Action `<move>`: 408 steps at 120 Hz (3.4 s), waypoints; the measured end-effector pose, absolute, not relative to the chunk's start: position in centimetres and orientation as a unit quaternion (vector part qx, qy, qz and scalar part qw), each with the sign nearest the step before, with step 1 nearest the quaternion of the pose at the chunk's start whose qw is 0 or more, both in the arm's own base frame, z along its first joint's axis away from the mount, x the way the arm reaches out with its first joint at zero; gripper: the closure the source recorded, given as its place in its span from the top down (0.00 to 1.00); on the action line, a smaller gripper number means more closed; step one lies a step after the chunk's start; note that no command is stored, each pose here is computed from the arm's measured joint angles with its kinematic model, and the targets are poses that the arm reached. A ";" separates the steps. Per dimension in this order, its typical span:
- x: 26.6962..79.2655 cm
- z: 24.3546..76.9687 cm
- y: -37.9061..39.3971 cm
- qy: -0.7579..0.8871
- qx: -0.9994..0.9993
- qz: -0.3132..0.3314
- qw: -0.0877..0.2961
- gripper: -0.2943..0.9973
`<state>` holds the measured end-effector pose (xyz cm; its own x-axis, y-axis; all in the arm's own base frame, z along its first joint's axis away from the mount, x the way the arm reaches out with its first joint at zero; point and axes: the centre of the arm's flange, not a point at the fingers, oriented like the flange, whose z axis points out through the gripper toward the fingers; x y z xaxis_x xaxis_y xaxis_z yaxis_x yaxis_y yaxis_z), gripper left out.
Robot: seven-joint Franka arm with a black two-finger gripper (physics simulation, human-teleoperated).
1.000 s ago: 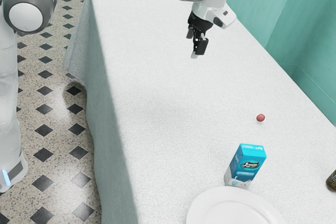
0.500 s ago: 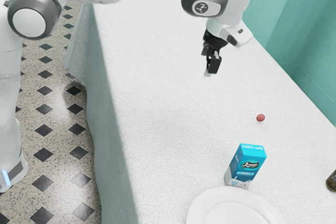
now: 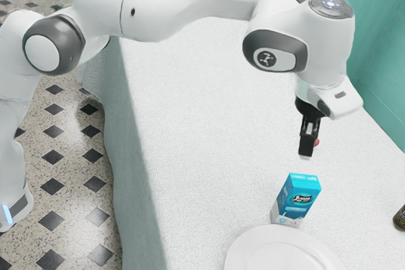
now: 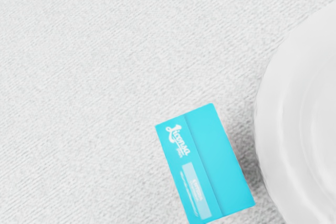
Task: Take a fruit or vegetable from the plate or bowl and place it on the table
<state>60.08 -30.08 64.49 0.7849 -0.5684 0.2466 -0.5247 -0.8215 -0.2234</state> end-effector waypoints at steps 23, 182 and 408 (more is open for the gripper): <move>64.9 57.1 -34.8 0.314 -0.940 -0.130 0.010 0.77; 62.1 44.2 -47.4 0.382 -0.920 -0.064 -0.062 0.77; 58.9 59.9 -11.1 0.129 -0.983 -0.093 0.096 0.52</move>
<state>58.86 -11.09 59.94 0.9495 -0.2706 0.1589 -0.2347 -0.9486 -0.2125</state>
